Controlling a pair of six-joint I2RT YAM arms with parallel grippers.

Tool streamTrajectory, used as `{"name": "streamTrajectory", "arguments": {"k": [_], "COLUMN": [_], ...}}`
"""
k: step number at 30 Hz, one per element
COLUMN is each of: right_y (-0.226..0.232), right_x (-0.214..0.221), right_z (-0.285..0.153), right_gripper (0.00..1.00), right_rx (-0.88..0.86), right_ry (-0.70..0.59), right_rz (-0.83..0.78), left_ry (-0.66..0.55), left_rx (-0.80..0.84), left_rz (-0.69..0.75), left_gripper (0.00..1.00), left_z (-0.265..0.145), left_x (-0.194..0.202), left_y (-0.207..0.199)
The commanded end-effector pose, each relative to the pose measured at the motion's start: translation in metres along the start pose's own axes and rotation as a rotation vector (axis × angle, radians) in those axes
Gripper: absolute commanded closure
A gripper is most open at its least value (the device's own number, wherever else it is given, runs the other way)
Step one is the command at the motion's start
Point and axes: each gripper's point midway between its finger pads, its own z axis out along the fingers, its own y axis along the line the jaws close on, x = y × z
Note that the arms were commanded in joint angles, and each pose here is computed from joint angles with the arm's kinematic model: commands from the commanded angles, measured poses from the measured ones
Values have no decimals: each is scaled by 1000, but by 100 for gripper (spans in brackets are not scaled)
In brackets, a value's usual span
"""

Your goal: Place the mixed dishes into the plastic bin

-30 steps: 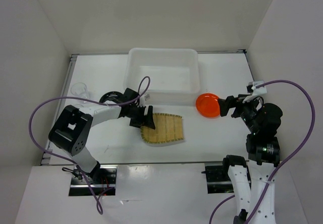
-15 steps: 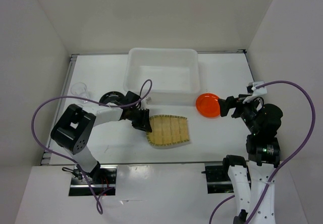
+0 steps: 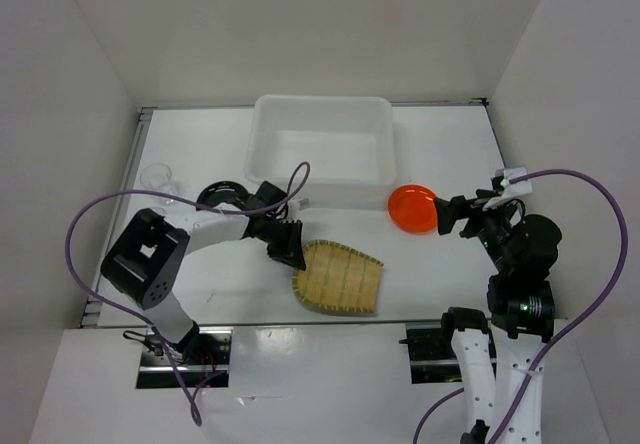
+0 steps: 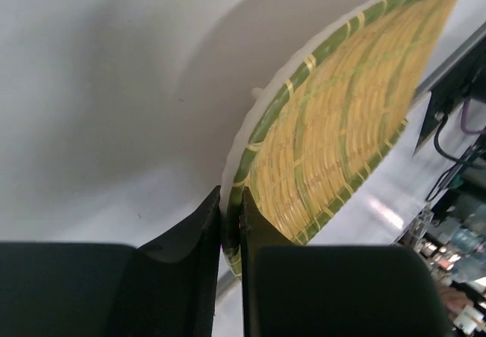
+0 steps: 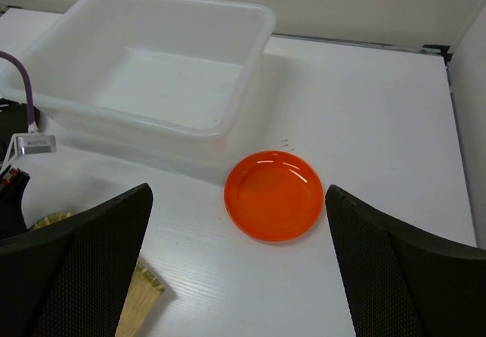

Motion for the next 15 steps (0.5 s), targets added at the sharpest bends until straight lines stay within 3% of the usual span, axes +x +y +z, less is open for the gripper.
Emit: {"name": "streamTrajectory", "arguments": {"k": [1,7,8,11,12,14,15], "right_y": [-4,-6,-6,-6,-8,-7,-7], "right_x": [-10,-9,-9,-7,-7,-7,-7], "right_z": [-1,1,1,0,0,0,0], "right_gripper": [1,1,1,1,1,1,1], "right_rx": [25,35,35,35,44,44,44], "right_ry": [-50,-50,-50,-52,-52,-52,-52], "right_rz": [-16,-6,-6,-7,-6,3,3], "left_ry": [-57,-133,-224,-274,-364,-434,-413], "left_rx": [17,-15,20,10,25,42,27], "left_rz": [128,150,211,209,253,217,175], "left_gripper": [100,100,100,100,100,100,100], "left_z": [-35,-108,-136,-162,-183,-205,-189], "left_x": [-24,-87,-116,-156,-189,-218,-239], "left_y": [-36,-96,-130,-149,-170,-173,-158]}}
